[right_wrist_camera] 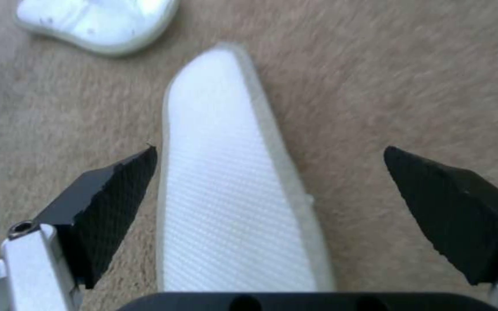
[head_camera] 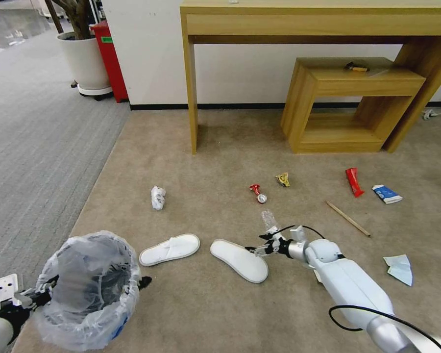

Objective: Pick up the trash bin and place the garbage on the floor into it.

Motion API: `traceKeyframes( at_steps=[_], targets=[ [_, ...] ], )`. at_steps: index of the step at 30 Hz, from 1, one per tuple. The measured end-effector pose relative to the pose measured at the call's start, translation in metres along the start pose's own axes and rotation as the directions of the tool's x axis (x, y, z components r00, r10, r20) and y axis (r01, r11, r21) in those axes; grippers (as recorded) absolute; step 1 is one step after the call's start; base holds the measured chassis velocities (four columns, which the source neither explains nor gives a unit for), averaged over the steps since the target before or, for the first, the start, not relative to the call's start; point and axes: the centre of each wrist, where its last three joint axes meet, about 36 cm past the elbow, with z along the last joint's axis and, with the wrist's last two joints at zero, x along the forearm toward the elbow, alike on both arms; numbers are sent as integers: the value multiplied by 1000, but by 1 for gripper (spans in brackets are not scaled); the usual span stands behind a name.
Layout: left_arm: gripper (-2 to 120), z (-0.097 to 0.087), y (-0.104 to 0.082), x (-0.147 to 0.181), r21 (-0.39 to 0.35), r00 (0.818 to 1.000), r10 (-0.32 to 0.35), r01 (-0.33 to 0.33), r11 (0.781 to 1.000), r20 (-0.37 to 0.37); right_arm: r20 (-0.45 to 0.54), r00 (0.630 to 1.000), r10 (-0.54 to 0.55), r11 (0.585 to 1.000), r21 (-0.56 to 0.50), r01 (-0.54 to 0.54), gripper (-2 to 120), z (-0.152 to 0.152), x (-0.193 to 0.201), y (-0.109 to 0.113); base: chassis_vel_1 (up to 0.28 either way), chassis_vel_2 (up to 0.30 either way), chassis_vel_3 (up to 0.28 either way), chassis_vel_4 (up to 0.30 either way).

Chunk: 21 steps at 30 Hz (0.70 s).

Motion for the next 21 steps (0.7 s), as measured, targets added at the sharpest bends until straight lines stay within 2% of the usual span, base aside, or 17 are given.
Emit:
traceKeyframes(
  at_steps=[9, 18, 21],
  targets=[
    [0, 5, -9, 11, -15, 999, 33, -33, 999, -16, -63, 998, -5, 1000, 0, 5, 100, 0, -19, 1, 0, 0, 0, 0],
    [0, 3, -13, 15, -29, 999, 46, -46, 999, -12, -70, 997, -20, 999, -42, 17, 98, 5, -32, 4, 0, 0, 0, 0],
    [0, 3, -15, 14, -34, 999, 50, -51, 998, -14, -67, 998, -19, 999, -44, 16, 92, 5, -32, 5, 0, 0, 0, 0]
  ],
)
